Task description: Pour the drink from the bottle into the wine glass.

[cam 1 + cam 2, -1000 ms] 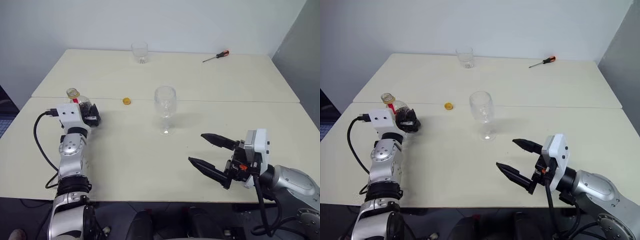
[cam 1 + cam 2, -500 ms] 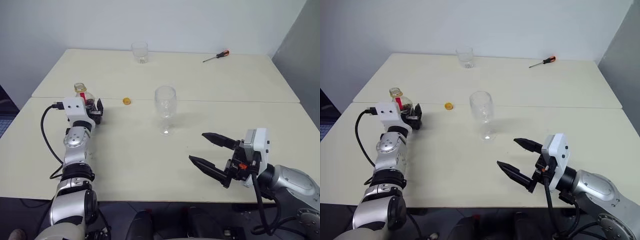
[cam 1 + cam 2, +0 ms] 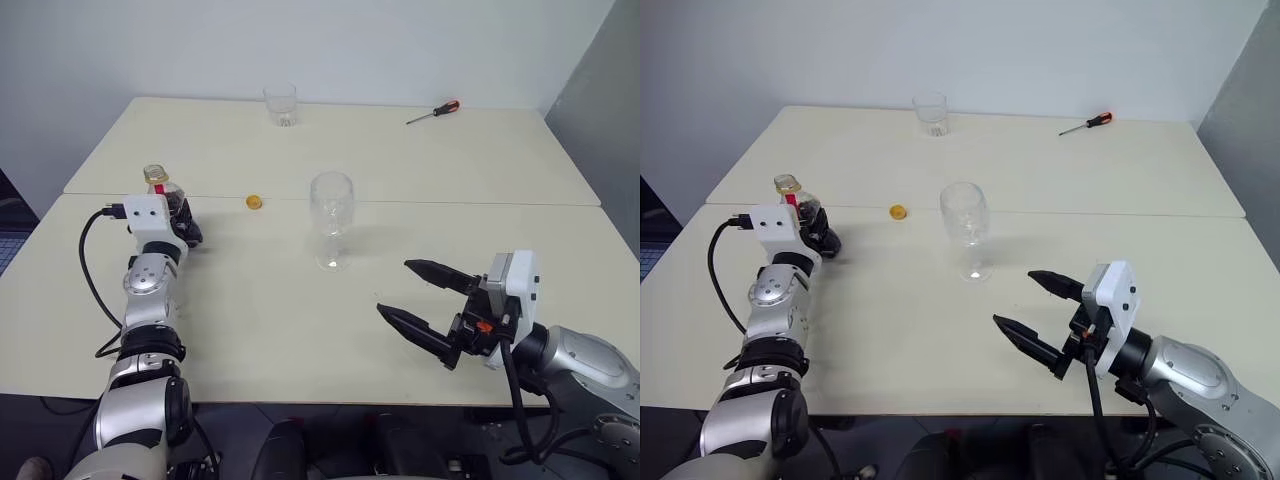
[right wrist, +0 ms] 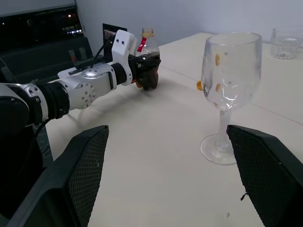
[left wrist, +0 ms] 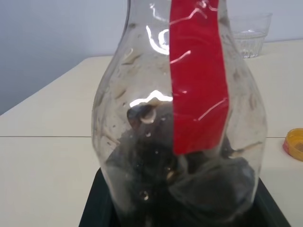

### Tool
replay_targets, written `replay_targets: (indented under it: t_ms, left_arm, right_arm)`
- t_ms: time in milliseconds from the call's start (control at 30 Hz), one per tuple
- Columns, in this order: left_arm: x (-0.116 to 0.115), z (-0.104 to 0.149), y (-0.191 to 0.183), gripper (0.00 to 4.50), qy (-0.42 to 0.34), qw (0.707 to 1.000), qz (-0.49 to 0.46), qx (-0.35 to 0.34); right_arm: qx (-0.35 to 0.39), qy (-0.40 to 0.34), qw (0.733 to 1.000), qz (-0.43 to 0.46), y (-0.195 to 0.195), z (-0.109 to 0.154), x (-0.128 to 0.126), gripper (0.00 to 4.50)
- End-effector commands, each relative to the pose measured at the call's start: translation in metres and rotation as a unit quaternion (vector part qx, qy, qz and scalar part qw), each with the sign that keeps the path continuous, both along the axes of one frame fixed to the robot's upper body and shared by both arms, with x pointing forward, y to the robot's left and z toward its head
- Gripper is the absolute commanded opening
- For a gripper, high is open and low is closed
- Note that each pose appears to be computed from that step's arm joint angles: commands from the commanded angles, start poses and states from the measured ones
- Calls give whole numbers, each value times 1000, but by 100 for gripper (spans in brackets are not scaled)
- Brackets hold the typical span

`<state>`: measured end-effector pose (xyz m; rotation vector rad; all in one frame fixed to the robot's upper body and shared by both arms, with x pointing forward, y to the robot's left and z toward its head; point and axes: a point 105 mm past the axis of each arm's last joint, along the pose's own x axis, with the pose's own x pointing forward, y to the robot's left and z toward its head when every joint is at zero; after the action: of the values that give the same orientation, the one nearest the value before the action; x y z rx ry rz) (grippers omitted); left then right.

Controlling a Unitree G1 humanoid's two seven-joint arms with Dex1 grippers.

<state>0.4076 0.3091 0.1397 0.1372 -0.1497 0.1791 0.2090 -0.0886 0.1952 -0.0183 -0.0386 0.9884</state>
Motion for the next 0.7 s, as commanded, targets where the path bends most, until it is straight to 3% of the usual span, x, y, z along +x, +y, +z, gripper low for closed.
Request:
replay_targets:
  t_ms: [33, 233, 400, 500, 700]
  left_arm:
    - [3, 34, -6, 128, -41, 998, -27, 37]
    - [14, 82, -52, 128, -45, 973, -164, 158]
    - [22, 118, -78, 128, -66, 951, -225, 200]
    - [24, 125, -88, 128, -69, 943, -248, 211]
    - [25, 122, -126, 128, -44, 894, -349, 278]
  right_arm:
    - [-1, -27, 999, 19, 7, 12, -9, 427]
    - [-2, -56, 998, 6, 5, 24, 12, 427]
    - [12, -89, 996, 7, 11, 48, 31, 427]
    - [16, -93, 996, 7, 13, 55, 38, 427]
    - [16, -92, 996, -11, 16, 70, 59, 427]
